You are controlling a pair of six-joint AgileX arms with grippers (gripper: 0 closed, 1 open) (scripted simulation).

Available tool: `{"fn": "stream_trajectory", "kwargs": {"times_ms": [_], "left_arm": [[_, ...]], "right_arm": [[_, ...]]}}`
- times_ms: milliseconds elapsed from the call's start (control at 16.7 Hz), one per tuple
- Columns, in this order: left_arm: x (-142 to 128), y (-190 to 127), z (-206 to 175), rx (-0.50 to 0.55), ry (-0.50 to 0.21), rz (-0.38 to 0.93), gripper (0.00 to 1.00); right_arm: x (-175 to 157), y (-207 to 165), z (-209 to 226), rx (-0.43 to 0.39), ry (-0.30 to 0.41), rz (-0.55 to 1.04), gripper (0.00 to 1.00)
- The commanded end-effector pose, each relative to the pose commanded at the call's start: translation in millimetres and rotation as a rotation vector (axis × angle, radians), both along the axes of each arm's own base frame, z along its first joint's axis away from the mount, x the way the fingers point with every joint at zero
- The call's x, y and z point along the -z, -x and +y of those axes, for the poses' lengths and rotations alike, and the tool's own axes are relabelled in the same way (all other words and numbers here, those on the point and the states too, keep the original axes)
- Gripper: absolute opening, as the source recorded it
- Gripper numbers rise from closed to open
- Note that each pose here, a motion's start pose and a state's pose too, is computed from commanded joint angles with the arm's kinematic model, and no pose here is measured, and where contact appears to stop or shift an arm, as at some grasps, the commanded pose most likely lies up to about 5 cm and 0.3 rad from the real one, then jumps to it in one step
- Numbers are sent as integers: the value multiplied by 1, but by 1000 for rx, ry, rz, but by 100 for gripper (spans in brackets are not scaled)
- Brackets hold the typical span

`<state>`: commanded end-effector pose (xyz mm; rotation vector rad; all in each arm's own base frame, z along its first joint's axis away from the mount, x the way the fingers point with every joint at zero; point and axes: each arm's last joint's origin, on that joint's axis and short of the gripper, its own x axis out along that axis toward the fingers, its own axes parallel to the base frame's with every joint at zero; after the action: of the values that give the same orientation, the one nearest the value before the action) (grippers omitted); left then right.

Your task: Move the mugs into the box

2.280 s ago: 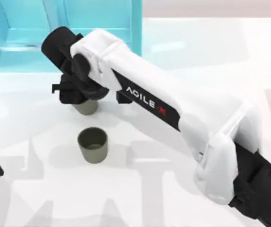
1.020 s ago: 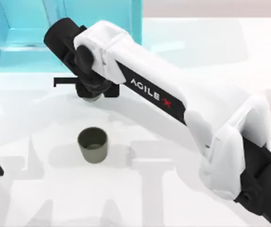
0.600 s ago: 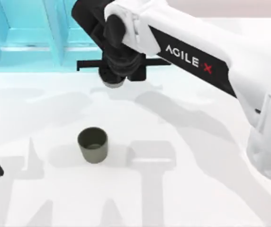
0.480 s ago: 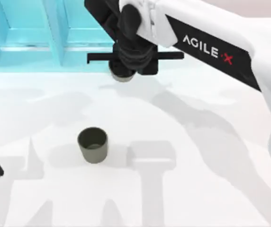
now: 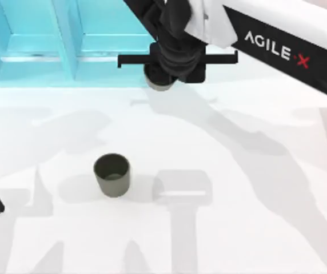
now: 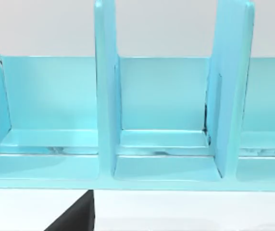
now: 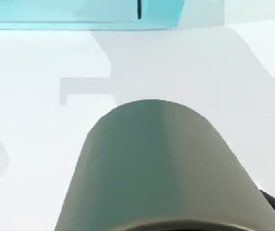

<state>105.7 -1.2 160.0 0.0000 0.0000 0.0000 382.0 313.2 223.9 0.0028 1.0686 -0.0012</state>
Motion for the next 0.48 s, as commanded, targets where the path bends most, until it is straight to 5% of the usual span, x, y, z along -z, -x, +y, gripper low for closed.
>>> {"fn": "stream_trajectory", "kwargs": {"times_ms": [240,480], "left_arm": [[0,0,0,0,0,0,100],[0,0,0,0,0,0,100]], "right_arm": [[1,-13,-31,3,51,44,0],[-8,-38,-135,17,145,167,0]]}}
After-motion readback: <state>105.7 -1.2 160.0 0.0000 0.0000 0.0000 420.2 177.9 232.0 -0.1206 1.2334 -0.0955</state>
